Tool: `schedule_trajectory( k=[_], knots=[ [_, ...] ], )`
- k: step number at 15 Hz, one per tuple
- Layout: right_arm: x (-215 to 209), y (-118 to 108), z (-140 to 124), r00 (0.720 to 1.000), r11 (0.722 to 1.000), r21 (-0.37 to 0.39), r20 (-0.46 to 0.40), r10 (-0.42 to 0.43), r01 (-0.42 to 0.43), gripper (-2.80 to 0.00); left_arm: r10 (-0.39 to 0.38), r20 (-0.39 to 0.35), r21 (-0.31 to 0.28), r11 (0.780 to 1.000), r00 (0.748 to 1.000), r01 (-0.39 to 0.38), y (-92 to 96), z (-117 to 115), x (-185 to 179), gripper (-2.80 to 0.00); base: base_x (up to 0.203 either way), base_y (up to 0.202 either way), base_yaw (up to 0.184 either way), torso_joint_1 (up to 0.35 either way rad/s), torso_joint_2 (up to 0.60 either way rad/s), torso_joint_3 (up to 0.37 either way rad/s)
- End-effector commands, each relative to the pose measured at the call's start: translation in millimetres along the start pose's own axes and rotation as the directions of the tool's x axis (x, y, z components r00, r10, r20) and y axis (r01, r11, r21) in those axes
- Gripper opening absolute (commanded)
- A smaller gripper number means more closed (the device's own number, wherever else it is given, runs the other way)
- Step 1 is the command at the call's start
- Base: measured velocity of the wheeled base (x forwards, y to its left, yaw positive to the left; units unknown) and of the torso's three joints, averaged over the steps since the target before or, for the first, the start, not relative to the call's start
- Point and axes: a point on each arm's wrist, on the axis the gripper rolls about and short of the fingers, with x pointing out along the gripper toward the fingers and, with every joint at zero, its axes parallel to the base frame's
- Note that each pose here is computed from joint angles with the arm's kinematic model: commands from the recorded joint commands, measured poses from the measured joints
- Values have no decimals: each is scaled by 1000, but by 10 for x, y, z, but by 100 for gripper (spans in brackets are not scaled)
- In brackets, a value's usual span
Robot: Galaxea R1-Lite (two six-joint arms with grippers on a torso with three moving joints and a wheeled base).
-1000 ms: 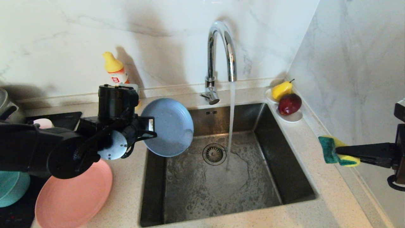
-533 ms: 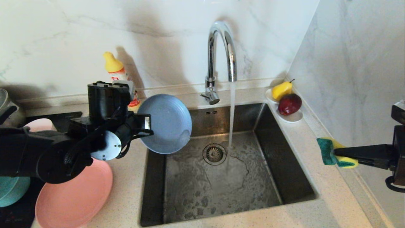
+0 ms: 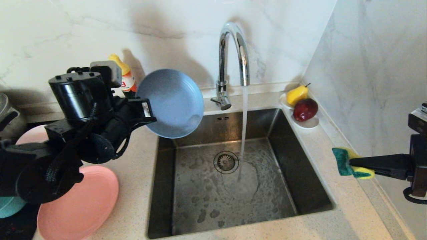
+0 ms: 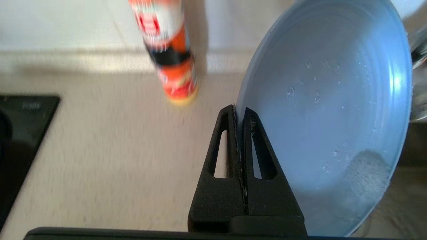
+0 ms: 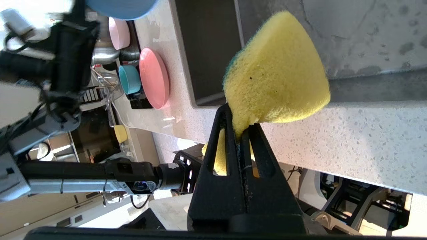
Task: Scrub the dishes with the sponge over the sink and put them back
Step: Rinse the plate, then place the plate on the table
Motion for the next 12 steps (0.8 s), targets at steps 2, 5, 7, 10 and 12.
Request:
schedule_trajectory(
  k=[2, 5, 7, 10, 12],
  knots=[
    [39, -16, 31, 1000, 1000, 1, -1, 7, -7, -280, -30, 34, -23, 999, 999, 31, 59, 112, -112, -280, 0, 0, 0, 0, 0, 0],
    [39, -15, 32, 1000, 1000, -1, 1, 6, -6, -280, -4, -32, 9, 1000, 999, 4, 108, -56, -38, -280, 0, 0, 0, 0, 0, 0],
    [37, -14, 30, 1000, 1000, -2, 2, 7, -7, -280, 38, -156, 70, 997, 987, -28, 218, -173, 28, -280, 0, 0, 0, 0, 0, 0],
    [43, -27, 21, 1000, 1000, 2, -2, 4, -4, -280, 29, -378, 13, 1000, 925, -26, 524, -116, 99, -280, 0, 0, 0, 0, 0, 0],
    [53, -39, 20, 1000, 1000, 6, -6, 1, -1, -280, -19, -490, -108, 993, 871, -39, 844, 18, 102, -280, 0, 0, 0, 0, 0, 0]
  ],
)
